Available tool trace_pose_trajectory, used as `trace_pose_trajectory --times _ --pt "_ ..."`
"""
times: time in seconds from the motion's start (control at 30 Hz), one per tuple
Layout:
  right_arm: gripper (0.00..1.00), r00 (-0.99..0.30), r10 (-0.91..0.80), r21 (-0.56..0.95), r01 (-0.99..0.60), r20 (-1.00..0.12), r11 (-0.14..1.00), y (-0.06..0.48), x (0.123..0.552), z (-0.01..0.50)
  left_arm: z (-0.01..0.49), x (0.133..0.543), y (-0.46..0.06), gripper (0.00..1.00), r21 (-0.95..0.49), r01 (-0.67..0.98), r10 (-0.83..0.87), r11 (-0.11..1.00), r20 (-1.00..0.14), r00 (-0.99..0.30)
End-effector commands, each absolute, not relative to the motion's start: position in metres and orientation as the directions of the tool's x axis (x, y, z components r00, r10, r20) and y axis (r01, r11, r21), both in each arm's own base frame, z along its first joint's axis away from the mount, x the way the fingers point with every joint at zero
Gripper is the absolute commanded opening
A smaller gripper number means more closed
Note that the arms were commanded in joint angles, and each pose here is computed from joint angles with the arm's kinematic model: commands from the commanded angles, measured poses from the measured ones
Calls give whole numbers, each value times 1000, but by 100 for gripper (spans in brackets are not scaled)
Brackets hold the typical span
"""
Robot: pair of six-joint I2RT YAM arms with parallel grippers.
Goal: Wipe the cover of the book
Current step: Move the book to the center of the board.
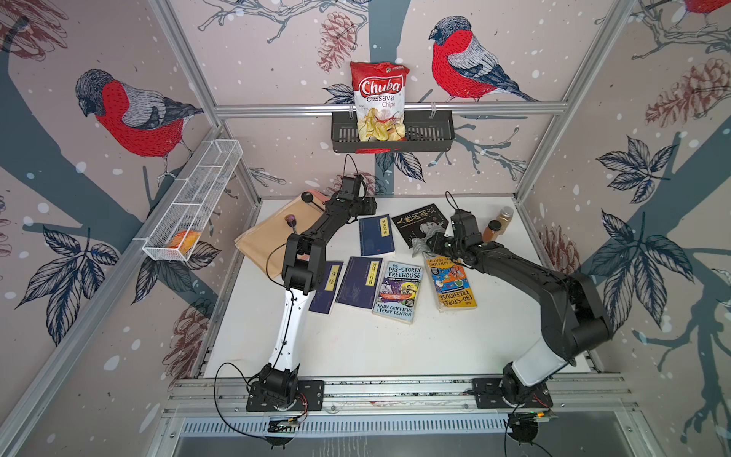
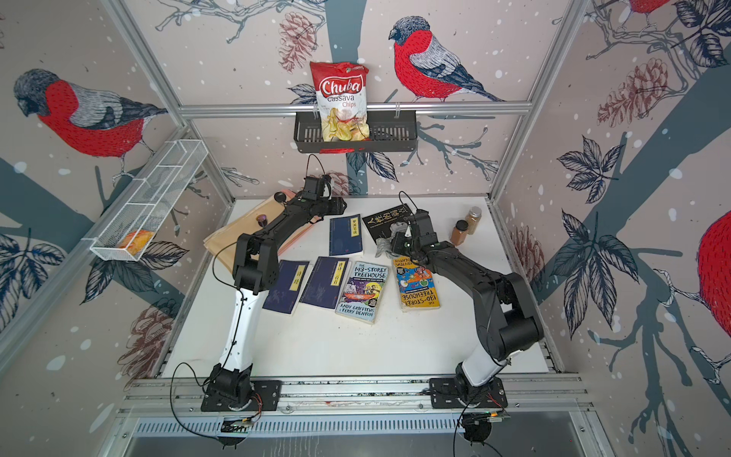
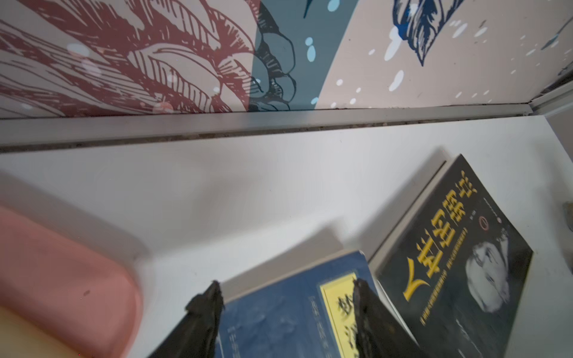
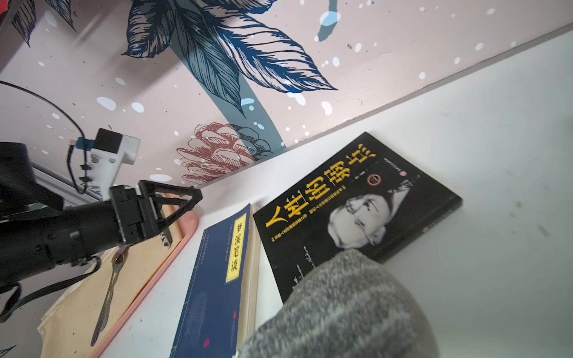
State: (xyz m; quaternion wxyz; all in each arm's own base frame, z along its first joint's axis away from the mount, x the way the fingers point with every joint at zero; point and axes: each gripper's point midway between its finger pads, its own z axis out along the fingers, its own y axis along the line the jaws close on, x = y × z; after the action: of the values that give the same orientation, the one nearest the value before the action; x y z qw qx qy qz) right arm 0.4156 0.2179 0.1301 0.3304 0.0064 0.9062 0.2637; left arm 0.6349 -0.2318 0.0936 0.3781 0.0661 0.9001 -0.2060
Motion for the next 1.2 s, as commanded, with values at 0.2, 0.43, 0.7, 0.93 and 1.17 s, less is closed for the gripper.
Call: trace_pose_trajectory --times 0.2,0.43,0.7,0.93,1.17 --pt "21 -819 73 469 -251 -570 847 259 431 115 66 654 -238 66 -435 336 -81 835 -702 -708" --pt "21 -833 40 452 -258 -551 854 263 443 98 43 634 -250 60 -524 327 -80 786 -611 -787" --pt "21 -838 34 471 -272 -545 839 273 464 91 18 582 -264 51 -471 362 68 804 -532 -844" --pt "21 -838 -14 452 -308 -545 837 286 470 90 8 544 -268 48 -476 372 100 797 -504 -858" --pt "21 -858 -65 410 -308 -509 858 288 455 73 0 520 -292 47 -481 422 169 768 -484 -859"
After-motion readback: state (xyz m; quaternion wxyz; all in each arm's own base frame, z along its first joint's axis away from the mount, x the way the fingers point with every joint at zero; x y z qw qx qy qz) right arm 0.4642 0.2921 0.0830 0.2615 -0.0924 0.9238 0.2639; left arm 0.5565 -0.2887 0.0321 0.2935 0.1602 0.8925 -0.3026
